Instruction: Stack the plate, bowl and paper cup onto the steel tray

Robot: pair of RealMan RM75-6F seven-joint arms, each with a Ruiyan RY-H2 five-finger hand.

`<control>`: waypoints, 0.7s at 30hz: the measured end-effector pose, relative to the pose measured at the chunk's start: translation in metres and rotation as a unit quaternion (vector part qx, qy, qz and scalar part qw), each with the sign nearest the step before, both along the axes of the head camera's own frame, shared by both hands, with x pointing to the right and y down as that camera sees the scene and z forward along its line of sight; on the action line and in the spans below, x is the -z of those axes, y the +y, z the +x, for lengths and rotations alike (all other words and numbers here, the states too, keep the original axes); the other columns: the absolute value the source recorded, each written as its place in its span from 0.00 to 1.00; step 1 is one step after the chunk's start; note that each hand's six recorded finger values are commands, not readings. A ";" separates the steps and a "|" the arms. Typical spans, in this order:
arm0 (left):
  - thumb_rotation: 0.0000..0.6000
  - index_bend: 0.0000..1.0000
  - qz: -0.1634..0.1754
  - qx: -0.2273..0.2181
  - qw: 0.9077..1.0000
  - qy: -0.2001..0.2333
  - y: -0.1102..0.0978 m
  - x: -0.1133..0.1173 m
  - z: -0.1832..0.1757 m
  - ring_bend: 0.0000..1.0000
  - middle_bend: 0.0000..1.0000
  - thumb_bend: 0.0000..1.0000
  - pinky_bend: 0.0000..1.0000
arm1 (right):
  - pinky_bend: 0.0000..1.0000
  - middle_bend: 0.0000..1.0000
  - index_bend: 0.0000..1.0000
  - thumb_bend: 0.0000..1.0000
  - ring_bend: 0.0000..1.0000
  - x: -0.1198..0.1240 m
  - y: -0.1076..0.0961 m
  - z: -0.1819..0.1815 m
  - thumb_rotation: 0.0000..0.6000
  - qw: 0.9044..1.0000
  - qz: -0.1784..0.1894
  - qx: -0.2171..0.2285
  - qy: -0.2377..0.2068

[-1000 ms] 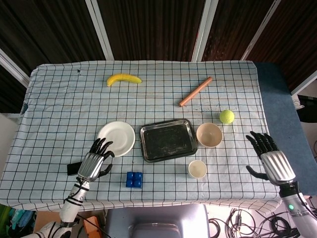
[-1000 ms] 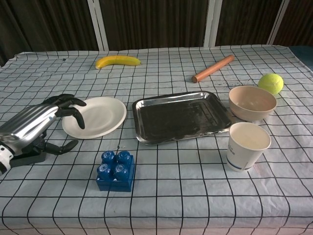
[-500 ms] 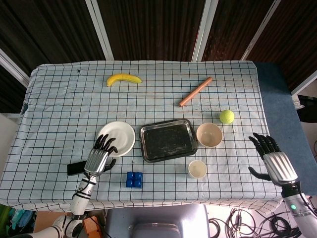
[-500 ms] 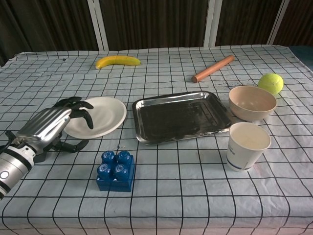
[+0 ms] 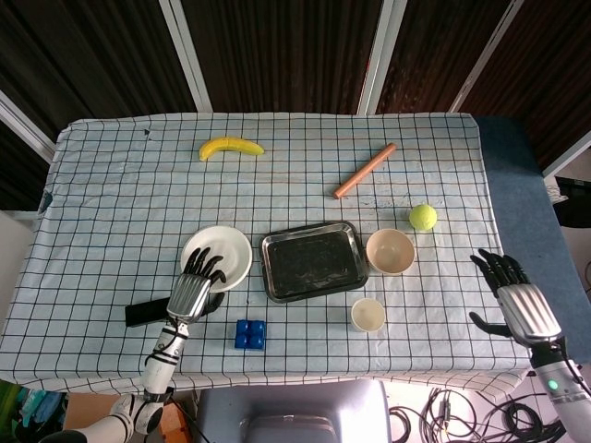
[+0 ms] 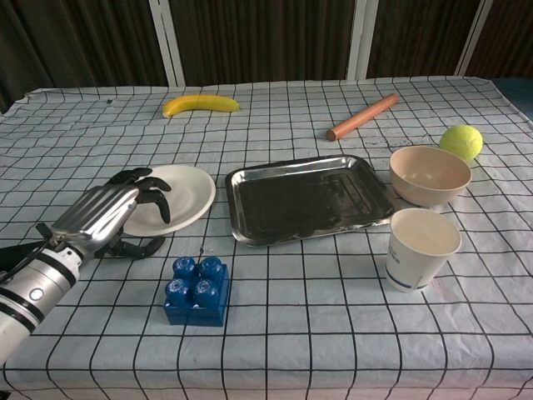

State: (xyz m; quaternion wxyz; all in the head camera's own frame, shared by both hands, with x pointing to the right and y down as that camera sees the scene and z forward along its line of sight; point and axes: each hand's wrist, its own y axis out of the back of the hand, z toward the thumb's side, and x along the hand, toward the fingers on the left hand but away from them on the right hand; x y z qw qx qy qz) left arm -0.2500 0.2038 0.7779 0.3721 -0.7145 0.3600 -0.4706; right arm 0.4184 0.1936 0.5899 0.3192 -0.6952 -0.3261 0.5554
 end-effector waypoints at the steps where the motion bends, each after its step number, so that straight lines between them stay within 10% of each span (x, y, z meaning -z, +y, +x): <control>1: 1.00 0.53 0.000 0.001 1.000 -0.001 -0.001 -0.001 0.000 0.05 0.21 0.31 0.05 | 0.00 0.00 0.00 0.18 0.00 0.000 0.000 0.001 1.00 1.000 -0.001 -0.001 0.000; 21: 1.00 0.77 0.052 0.024 0.998 -0.006 -0.014 0.003 0.000 0.14 0.38 0.46 0.04 | 0.00 0.00 0.00 0.18 0.00 -0.003 0.005 0.012 1.00 1.000 -0.024 -0.011 0.012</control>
